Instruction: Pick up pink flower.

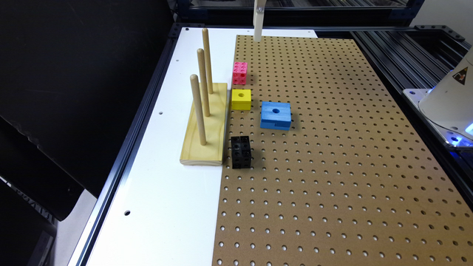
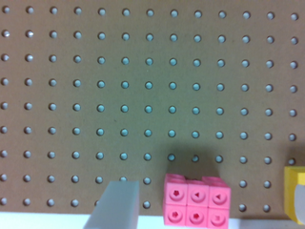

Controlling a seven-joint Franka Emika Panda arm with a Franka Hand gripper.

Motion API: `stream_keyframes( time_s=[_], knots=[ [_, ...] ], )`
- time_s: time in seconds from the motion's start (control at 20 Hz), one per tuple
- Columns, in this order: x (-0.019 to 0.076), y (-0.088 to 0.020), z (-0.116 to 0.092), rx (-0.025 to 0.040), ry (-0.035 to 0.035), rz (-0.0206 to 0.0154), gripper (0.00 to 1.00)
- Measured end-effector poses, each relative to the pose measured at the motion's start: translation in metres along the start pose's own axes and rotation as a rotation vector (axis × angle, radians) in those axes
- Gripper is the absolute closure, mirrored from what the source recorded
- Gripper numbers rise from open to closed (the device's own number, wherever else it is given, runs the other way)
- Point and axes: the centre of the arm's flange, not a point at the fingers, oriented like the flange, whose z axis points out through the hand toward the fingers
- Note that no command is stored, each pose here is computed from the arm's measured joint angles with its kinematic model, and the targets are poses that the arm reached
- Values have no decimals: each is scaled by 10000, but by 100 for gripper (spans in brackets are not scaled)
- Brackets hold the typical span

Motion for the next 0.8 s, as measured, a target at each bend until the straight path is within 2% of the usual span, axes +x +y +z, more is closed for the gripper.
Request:
stream_keyframes(
  time_s=[0.2,0.35,0.45,0.6,0.8],
  knots=[
    [25,-30,-35,50,86,-27,0],
    [40,-67,-65,95,153,-74,0],
    [35,-82,-45,88,125,-103,0],
    [38,-94,102,65,57,-117,0],
    [61,-107,355,93,71,-114,0]
  ],
)
